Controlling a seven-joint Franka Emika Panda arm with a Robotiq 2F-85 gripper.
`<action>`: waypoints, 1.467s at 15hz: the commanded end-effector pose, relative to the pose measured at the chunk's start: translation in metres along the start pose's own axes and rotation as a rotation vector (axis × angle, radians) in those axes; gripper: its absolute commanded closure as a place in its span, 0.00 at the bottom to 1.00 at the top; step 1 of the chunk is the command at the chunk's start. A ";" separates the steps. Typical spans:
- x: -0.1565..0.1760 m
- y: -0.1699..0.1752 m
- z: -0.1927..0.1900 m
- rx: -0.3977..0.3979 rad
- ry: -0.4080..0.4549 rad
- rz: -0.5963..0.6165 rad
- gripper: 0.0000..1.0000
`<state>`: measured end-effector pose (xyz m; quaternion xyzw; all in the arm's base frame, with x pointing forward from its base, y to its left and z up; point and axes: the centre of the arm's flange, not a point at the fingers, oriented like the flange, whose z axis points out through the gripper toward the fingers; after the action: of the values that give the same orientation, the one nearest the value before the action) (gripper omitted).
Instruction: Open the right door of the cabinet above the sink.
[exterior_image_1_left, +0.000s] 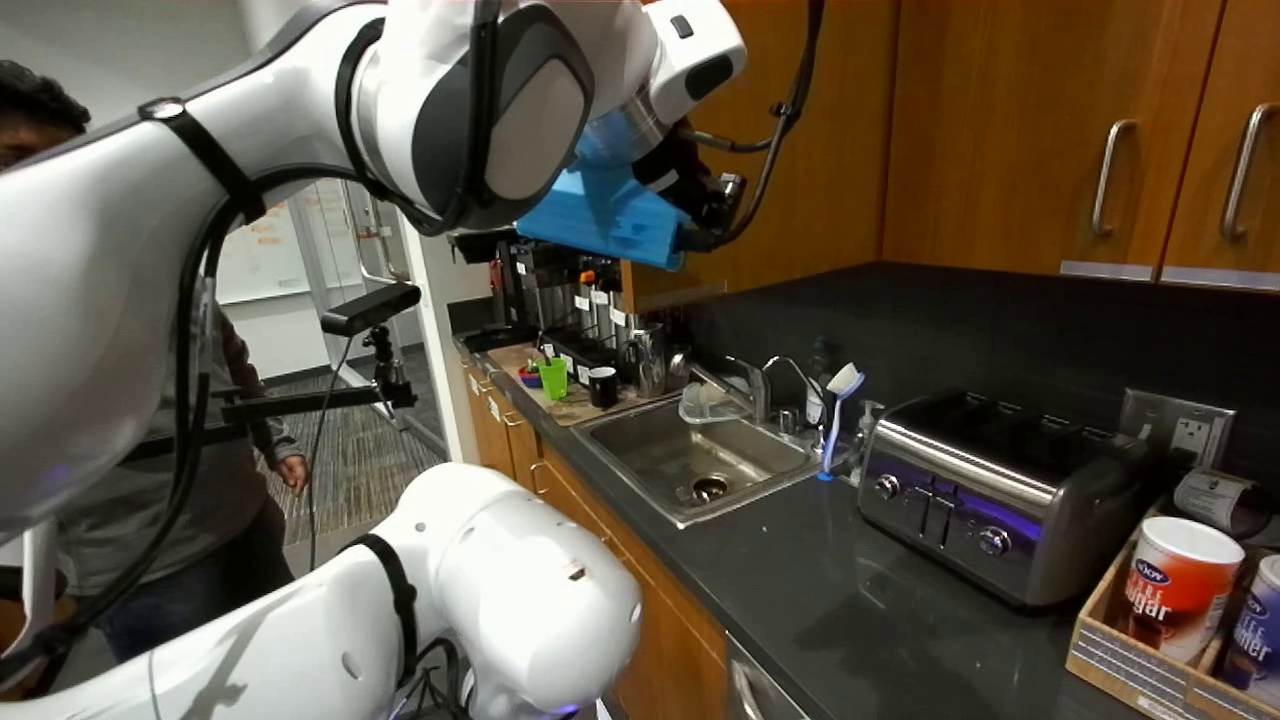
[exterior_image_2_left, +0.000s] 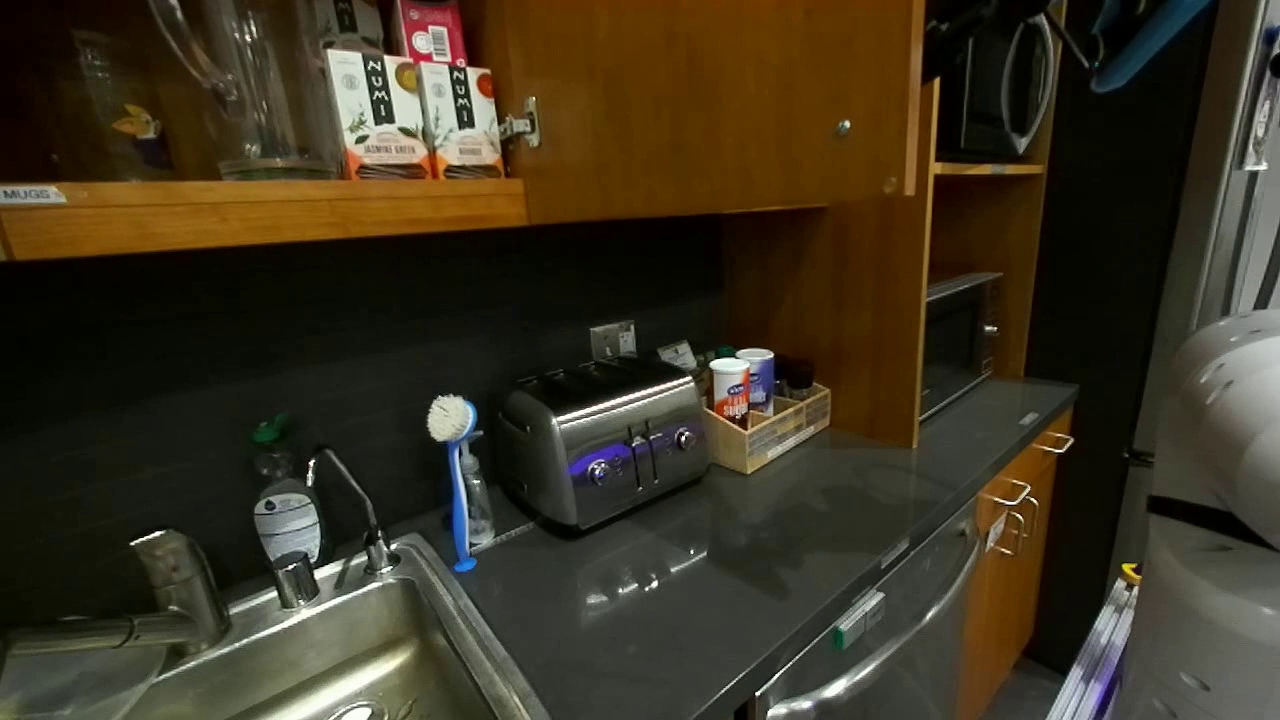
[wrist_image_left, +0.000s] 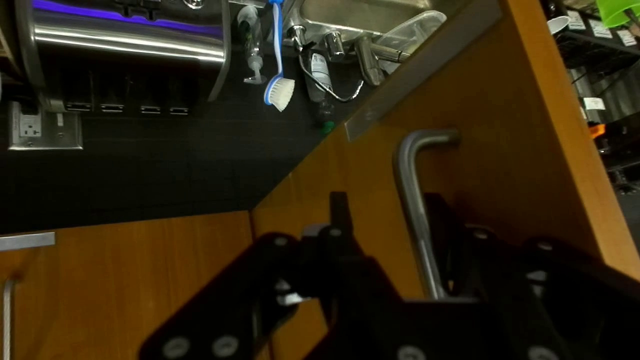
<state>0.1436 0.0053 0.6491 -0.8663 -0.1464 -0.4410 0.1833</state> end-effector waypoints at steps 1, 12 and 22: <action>0.000 0.000 0.000 0.000 0.000 0.000 0.59; -0.004 -0.045 -0.018 0.008 0.028 -0.084 0.00; 0.008 -0.049 -0.021 -0.016 0.035 -0.107 0.00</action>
<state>0.1389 0.0459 0.6832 -0.8568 -0.1885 -0.4548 0.1533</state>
